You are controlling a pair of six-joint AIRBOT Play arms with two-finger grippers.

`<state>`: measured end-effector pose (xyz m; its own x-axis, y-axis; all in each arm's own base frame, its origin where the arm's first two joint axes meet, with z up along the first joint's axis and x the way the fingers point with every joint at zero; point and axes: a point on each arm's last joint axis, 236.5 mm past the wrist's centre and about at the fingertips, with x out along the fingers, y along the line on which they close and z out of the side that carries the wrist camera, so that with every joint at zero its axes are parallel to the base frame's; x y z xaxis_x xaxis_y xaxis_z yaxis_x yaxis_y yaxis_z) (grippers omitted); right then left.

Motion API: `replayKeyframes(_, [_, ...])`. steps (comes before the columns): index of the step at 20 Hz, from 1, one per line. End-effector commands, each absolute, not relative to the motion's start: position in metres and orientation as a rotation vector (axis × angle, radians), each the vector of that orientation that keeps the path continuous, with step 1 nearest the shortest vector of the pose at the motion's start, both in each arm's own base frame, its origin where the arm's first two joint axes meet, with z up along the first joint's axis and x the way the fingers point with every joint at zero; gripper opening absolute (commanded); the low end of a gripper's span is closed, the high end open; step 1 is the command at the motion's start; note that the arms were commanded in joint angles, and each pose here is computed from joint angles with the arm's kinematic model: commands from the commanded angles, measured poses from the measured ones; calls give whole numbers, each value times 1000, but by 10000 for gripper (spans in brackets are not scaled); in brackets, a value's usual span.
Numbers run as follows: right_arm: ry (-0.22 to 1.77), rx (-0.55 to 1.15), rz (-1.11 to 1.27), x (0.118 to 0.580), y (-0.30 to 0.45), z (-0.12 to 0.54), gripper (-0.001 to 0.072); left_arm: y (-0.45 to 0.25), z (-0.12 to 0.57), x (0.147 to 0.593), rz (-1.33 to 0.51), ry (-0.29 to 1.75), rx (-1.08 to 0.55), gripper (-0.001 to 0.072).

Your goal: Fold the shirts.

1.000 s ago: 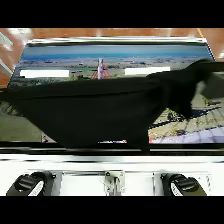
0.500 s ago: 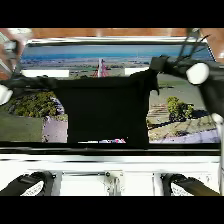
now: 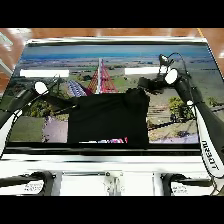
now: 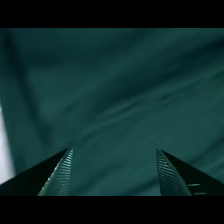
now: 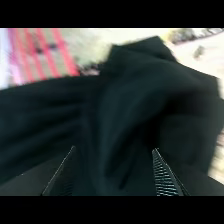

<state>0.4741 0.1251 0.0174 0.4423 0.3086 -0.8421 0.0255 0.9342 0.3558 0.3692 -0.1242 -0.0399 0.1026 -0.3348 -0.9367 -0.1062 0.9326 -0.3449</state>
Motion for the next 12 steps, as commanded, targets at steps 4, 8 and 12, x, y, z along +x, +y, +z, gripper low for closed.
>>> replayKeyframes(4, [1574,185,109,349,-5,10,568,-46,-19,289,-158,1668,-323,610])
replayKeyframes(8, [1613,420,25,307,-43,-4,510,-47,-64,223,-153,1777,-505,675])
replayKeyframes(12, [1513,620,91,313,-17,-18,510,-84,-99,224,-176,1675,-701,673])
